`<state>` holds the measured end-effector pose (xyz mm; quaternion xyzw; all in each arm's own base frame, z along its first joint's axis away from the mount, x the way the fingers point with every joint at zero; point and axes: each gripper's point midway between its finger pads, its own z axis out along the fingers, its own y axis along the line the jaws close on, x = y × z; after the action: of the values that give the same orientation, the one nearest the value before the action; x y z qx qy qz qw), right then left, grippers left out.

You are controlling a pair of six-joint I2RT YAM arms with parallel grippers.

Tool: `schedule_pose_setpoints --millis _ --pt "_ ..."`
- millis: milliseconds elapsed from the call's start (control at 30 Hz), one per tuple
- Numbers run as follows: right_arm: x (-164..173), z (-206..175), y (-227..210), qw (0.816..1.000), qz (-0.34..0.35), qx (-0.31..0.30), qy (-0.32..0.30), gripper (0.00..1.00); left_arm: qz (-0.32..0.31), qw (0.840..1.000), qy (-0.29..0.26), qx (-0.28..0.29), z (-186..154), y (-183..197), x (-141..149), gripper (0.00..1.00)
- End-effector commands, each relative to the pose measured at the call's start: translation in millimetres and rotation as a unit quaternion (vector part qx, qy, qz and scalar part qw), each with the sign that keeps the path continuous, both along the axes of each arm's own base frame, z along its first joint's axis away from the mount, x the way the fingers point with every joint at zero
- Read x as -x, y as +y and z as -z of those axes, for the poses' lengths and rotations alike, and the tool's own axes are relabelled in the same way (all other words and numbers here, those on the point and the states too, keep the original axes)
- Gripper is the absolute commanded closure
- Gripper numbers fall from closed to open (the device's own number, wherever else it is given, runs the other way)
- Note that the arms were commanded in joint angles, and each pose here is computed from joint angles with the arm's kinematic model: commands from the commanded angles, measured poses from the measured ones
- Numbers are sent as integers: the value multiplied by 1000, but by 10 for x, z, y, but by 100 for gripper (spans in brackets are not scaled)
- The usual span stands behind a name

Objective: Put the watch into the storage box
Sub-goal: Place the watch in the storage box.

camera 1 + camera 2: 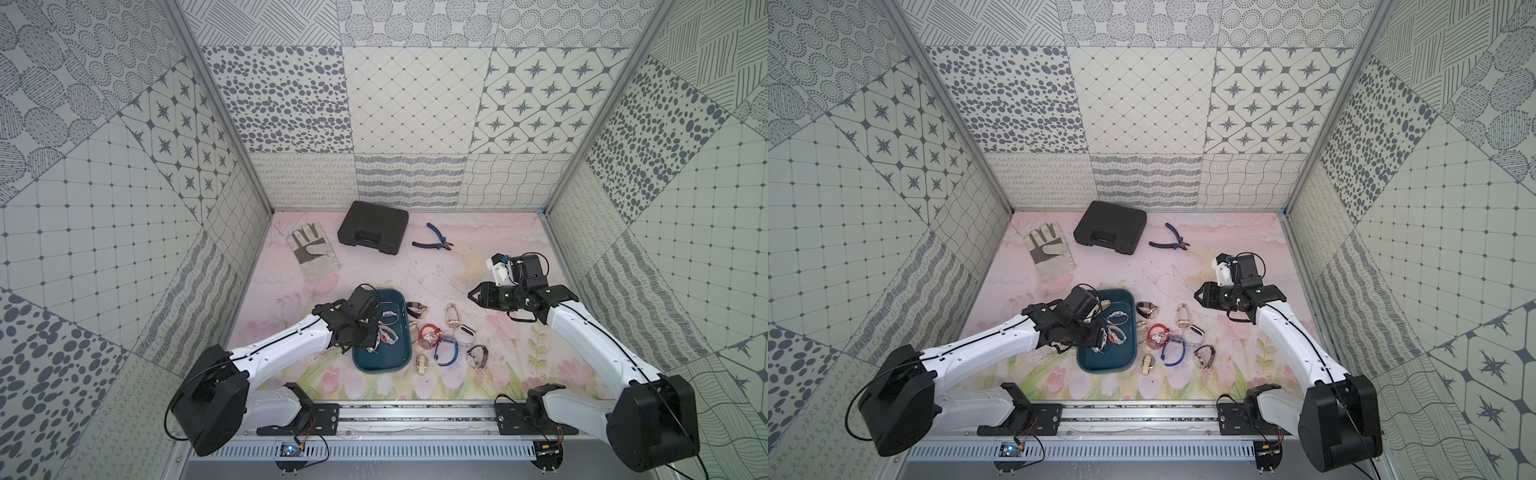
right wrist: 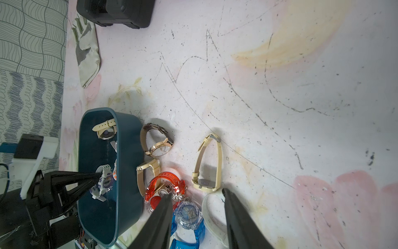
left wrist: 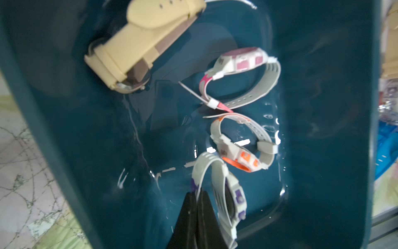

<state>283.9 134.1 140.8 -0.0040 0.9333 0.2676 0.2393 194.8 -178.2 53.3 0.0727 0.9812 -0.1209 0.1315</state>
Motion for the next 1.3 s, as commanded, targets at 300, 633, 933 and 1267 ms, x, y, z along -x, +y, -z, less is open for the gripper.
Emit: schedule_pose_setpoints --millis 300,633,933,1267 --pt "-3 -91 71 1000 -16 7 -22 56 -23 999 8 -28 263 40 -82 85" --pt "152 -49 208 997 -39 71 -4 55 -29 999 -24 2 7 -3 -133 58" --pt "548 130 341 985 -56 164 20 56 -24 997 -67 34 -445 -61 -189 53" --pt "1001 484 572 981 -65 176 54 59 -17 991 -113 68 -917 -30 -164 52"
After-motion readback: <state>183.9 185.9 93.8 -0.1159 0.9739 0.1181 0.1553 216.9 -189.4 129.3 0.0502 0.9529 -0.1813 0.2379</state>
